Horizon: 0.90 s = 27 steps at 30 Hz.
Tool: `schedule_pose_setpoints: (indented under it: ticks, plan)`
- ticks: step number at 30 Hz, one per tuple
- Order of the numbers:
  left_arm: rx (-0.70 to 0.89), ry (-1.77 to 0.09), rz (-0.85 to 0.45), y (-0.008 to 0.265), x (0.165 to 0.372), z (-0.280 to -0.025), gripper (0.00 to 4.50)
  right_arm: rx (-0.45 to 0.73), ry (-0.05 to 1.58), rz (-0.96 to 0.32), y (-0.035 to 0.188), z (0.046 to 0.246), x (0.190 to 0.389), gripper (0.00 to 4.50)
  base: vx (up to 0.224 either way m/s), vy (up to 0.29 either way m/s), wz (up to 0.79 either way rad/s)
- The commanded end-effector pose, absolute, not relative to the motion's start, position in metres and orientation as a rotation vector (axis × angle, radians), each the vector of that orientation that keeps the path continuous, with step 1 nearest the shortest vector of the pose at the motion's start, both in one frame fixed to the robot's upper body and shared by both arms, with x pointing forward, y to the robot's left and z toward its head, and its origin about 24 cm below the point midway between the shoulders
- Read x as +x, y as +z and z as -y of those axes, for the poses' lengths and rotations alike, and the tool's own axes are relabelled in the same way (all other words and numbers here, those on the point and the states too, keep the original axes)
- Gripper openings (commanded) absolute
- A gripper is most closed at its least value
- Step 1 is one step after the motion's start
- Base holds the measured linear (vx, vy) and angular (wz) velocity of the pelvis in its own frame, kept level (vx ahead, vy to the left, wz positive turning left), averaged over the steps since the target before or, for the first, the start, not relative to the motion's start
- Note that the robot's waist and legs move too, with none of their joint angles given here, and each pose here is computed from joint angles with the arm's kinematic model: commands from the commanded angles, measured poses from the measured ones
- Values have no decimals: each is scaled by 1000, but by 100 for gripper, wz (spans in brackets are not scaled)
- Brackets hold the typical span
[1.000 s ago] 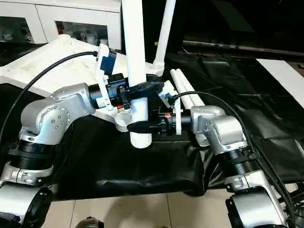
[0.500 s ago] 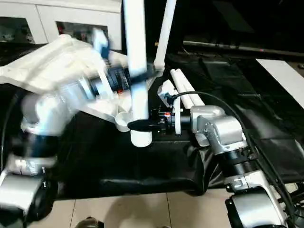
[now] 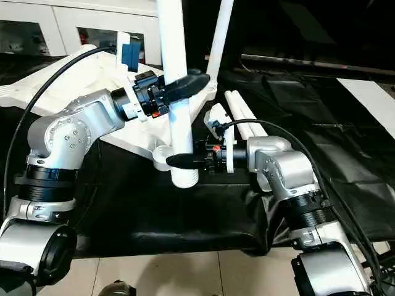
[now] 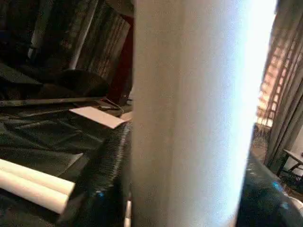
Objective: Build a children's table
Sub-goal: Pick table leg
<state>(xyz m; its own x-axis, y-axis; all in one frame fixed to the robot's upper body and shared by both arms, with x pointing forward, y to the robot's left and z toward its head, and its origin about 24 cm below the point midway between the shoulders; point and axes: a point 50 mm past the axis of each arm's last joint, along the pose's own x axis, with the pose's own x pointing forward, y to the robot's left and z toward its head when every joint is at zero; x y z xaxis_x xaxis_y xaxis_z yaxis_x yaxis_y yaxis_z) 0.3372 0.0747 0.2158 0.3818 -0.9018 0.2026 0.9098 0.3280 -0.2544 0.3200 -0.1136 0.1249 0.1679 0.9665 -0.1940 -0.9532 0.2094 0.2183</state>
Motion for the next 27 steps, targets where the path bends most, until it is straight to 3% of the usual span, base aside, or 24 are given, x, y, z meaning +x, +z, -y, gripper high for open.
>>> schedule_pose_setpoints:
  ticks: [1, 2, 4, 9, 27]
  plan:
    - [-341, -1189, 39, 223, 339, -74, 192, 23, 1373, -304, 125, 113, 319, 191, 0, 0, 0]
    - [-340, -1194, 39, 223, 338, -73, 186, 26, 1372, -304, 125, 113, 320, 191, 0, 0, 0]
    - [-339, -1197, 38, 223, 338, -73, 180, 42, 1380, -307, 126, 113, 319, 261, 0, 0, 0]
    - [-323, -1211, 30, 222, 337, -71, 177, 44, 1384, -300, 128, 113, 320, 287, 0, 0, 0]
    - [-288, -1288, 14, 220, 328, -66, 177, 54, 1400, -296, 130, 109, 322, 289, 0, 0, 0]
